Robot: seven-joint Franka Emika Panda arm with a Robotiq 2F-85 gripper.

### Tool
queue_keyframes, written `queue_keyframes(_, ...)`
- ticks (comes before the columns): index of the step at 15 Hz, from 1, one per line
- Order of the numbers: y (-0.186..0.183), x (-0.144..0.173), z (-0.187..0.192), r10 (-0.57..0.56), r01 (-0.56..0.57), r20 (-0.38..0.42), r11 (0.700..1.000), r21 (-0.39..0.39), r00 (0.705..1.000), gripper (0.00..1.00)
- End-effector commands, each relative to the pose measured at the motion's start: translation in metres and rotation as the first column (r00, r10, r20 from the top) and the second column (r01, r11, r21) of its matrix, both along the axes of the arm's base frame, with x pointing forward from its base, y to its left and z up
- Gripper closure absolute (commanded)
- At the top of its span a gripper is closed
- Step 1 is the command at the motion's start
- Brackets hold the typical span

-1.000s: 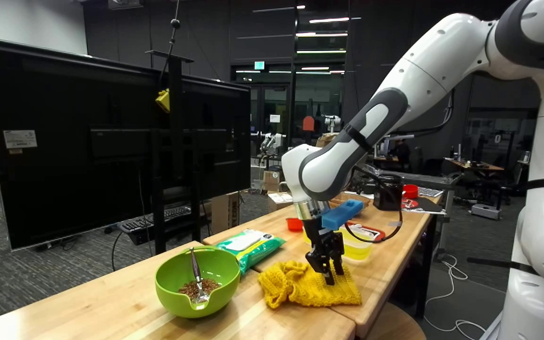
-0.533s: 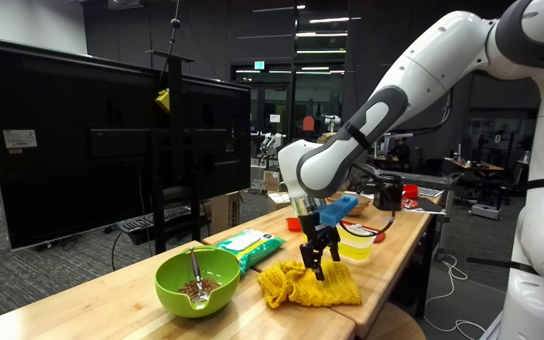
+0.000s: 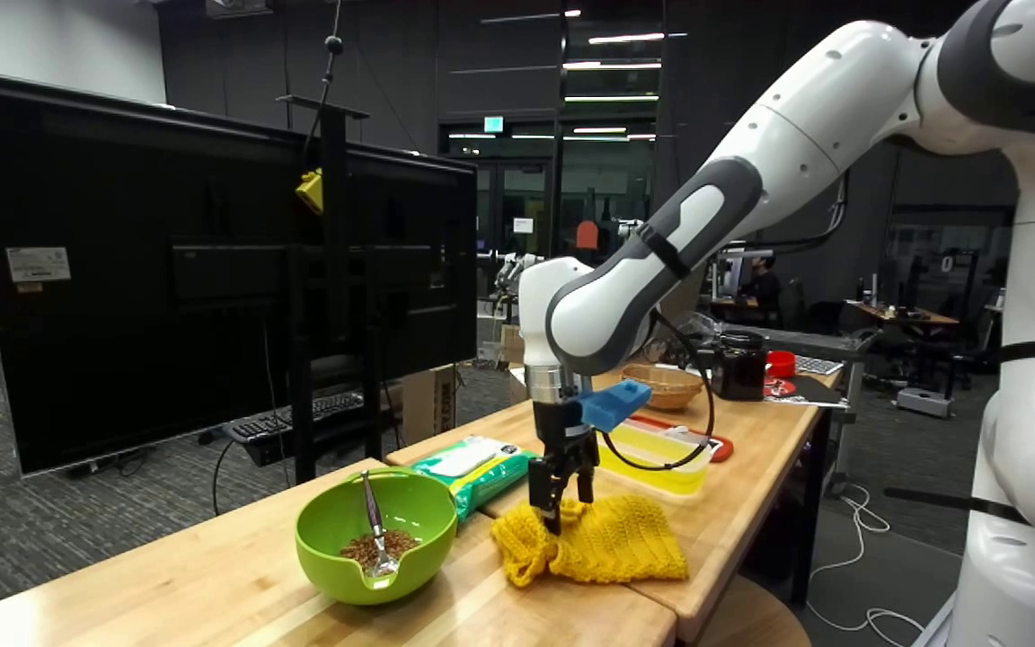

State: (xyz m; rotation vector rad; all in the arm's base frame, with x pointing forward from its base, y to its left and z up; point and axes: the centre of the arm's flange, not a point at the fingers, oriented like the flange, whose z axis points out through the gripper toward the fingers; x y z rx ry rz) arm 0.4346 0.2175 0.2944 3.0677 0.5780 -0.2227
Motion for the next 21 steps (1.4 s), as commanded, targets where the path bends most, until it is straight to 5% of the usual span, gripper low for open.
queue_keyframes(1, 0.023, -0.002, 0.005, 0.049, -0.048, -0.018, 0.996, 0.072, 0.999, 0.0)
queue_keyframes(11, 0.079, 0.007, 0.01, 0.166, -0.16, -0.047, 0.98, 0.117, 0.985, 0.0)
queue_keyframes(18, 0.087, 0.017, -0.005, 0.186, -0.178, -0.06, 0.976, 0.125, 0.981, 0.0)
queue_keyframes(19, 0.087, 0.018, -0.007, 0.187, -0.178, -0.062, 0.976, 0.124, 0.98, 0.25)
queue_keyframes(21, 0.086, 0.017, -0.008, 0.189, -0.181, -0.066, 0.976, 0.118, 0.98, 0.32)
